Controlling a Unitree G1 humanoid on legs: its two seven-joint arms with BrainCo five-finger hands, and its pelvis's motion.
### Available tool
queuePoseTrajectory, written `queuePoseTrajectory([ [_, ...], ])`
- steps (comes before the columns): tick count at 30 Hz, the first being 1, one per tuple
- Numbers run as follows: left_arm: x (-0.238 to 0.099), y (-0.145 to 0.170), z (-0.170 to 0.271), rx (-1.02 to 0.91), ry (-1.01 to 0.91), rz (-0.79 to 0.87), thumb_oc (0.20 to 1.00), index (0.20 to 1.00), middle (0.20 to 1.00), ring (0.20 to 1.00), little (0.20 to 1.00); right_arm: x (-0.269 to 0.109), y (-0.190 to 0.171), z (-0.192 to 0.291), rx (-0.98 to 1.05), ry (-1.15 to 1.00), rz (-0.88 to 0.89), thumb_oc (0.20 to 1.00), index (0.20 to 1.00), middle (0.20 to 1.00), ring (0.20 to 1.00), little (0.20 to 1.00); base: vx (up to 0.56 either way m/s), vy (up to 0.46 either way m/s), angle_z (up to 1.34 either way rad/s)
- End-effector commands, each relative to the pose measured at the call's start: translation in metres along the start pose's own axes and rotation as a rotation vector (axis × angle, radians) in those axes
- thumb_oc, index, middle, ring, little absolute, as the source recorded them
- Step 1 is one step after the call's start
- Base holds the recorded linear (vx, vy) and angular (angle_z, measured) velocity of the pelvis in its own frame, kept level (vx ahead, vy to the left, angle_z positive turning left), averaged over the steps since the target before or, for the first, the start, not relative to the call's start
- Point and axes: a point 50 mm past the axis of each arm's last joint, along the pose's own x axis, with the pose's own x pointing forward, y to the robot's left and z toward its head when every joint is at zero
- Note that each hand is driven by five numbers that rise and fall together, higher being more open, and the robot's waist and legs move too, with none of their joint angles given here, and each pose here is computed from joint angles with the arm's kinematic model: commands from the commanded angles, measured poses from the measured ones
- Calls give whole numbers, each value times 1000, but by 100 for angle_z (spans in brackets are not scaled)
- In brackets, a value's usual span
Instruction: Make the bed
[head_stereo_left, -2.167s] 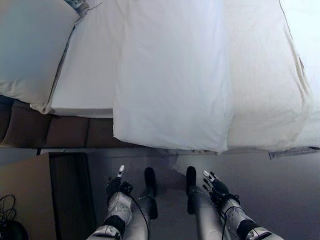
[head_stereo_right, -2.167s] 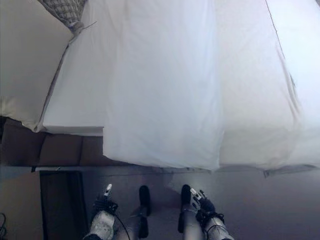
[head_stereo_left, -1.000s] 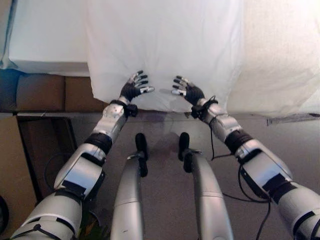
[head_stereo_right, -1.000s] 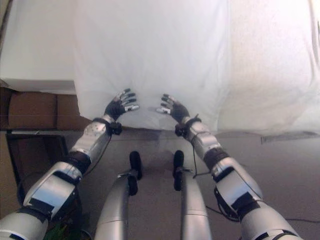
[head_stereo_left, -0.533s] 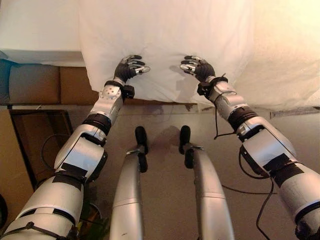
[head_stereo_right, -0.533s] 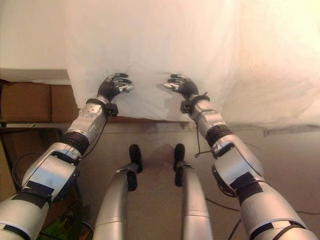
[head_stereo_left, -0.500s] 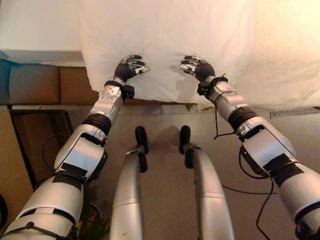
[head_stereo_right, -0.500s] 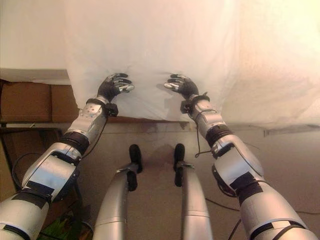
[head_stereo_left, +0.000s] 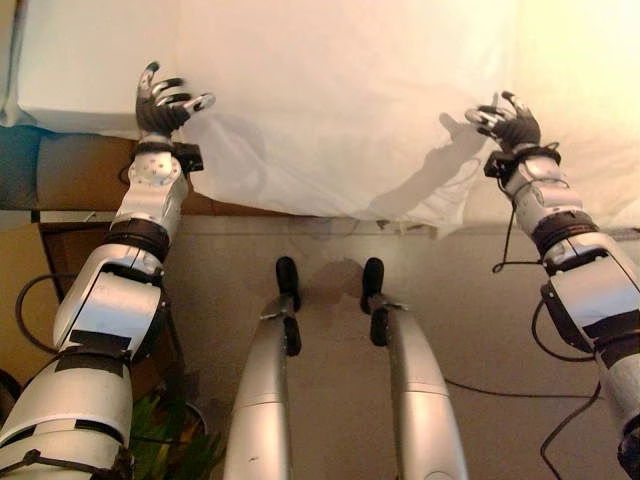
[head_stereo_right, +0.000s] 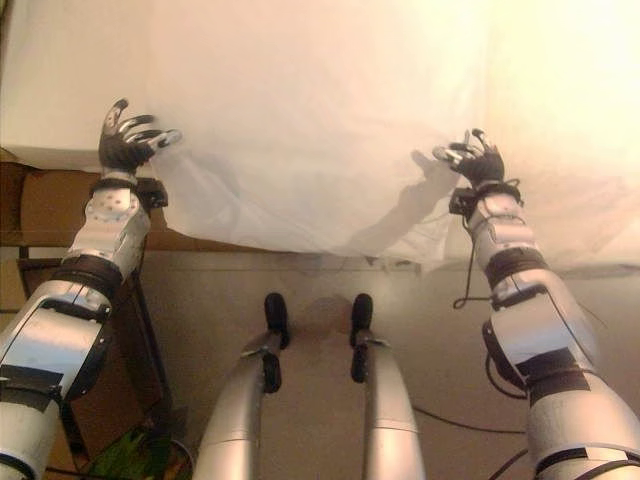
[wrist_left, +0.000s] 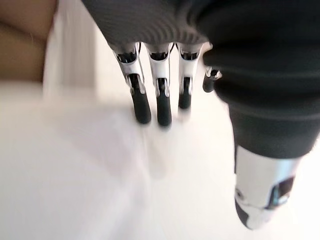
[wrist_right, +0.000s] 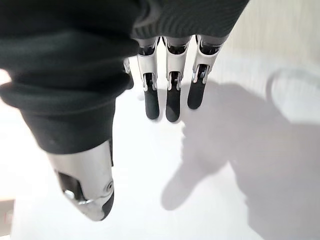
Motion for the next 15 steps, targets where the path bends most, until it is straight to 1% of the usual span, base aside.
queuePoseTrajectory([
  [1, -3, 24, -5, 5, -38, 150, 1000, 1000, 1000, 1000, 1000, -3, -34, 0, 2, -54, -129, 1000, 1000, 1000, 1000, 1000, 54, -107, 0],
  [3, -14, 32, -28, 67, 18, 167, 1000, 1000, 1000, 1000, 1000, -11, -37, -26, 3, 2, -130, 1000, 1000, 1000, 1000, 1000, 41, -109, -1],
  [5, -30, 37, -57, 49, 108, 178, 1000, 1000, 1000, 1000, 1000, -24, -39, -63, 25, 94, -128, 1000, 1000, 1000, 1000, 1000, 69, -114, 2],
  [7, -51, 38, -88, 66, 206, 155, 1000, 1000, 1000, 1000, 1000, -43, -41, -105, 27, 206, -124, 1000, 1000, 1000, 1000, 1000, 98, -111, 8],
  [10, -91, 29, -133, 75, 344, 71, 1000, 1000, 1000, 1000, 1000, -79, -39, -162, 42, 362, -82, 1000, 1000, 1000, 1000, 1000, 133, -83, 12],
  [11, -124, 24, -163, 35, 468, 29, 1000, 1000, 1000, 1000, 1000, -102, -38, -190, 51, 439, -57, 1000, 1000, 1000, 1000, 1000, 111, -55, 14],
  [12, -124, 24, -163, 36, 469, 28, 1000, 1000, 1000, 1000, 1000, -102, -38, -190, 50, 440, -57, 1000, 1000, 1000, 1000, 1000, 107, -42, 21],
  [13, -137, 23, -173, 34, 504, -3, 1000, 1000, 1000, 1000, 1000, -110, -40, -198, 35, 458, -40, 1000, 1000, 1000, 1000, 1000, 45, -24, 18],
  [14, -152, 14, -182, 9, 548, -54, 1000, 1000, 1000, 1000, 1000, -119, -39, -205, 12, 472, -17, 1000, 1000, 1000, 1000, 1000, 76, -16, 11],
  [15, -166, 14, -192, 20, 595, -84, 1000, 1000, 1000, 1000, 1000, -127, -38, -212, 10, 490, -9, 1000, 1000, 1000, 1000, 1000, 58, -4, 8],
])
